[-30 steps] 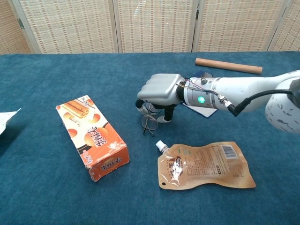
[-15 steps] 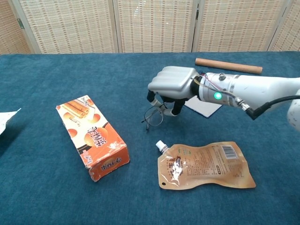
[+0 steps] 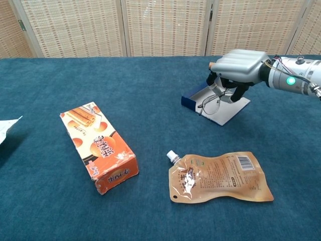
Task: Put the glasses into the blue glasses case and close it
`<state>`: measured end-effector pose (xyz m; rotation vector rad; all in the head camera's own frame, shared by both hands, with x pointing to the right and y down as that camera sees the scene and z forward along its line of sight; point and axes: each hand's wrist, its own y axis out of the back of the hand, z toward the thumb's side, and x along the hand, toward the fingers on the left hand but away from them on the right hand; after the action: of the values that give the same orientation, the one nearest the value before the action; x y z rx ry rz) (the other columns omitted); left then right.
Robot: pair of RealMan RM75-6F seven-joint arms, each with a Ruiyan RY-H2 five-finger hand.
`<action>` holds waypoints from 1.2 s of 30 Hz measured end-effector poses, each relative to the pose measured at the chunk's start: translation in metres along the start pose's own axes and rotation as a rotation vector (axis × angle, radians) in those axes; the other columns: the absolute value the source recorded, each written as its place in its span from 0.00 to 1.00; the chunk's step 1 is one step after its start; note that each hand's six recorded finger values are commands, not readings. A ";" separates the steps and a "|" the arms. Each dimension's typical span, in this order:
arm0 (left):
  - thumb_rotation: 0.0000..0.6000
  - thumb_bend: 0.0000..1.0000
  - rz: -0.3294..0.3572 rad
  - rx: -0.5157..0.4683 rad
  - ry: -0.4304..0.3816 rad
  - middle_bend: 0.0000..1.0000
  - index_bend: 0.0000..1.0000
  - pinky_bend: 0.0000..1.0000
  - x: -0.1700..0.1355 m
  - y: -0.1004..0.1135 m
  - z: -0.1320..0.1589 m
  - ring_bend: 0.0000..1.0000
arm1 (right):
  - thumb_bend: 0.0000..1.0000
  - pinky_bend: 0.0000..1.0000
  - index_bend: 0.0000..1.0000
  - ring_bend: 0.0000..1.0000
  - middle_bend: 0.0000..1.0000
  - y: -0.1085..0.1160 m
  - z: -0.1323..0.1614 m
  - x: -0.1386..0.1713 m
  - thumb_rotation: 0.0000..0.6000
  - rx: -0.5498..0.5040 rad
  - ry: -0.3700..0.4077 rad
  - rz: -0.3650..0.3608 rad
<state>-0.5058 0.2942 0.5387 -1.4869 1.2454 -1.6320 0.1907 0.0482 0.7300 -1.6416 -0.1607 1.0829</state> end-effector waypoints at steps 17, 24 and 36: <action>1.00 0.19 -0.008 0.013 0.011 0.15 0.17 0.26 0.000 0.000 0.001 0.10 | 0.41 1.00 0.42 1.00 0.98 -0.016 -0.009 -0.030 1.00 -0.001 -0.072 0.026; 1.00 0.19 -0.012 0.014 0.001 0.15 0.17 0.26 0.002 -0.001 0.004 0.10 | 0.38 1.00 0.16 1.00 0.97 -0.013 -0.013 -0.027 1.00 -0.009 -0.096 -0.013; 1.00 0.19 -0.019 0.014 -0.006 0.15 0.17 0.26 0.003 -0.003 0.006 0.10 | 0.26 1.00 0.00 1.00 0.95 -0.020 -0.012 -0.016 1.00 -0.010 -0.134 -0.020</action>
<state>-0.5006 0.2911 0.5427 -1.4980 1.2174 -1.6446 0.1984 0.0380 0.7546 -1.5731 -0.2701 1.1794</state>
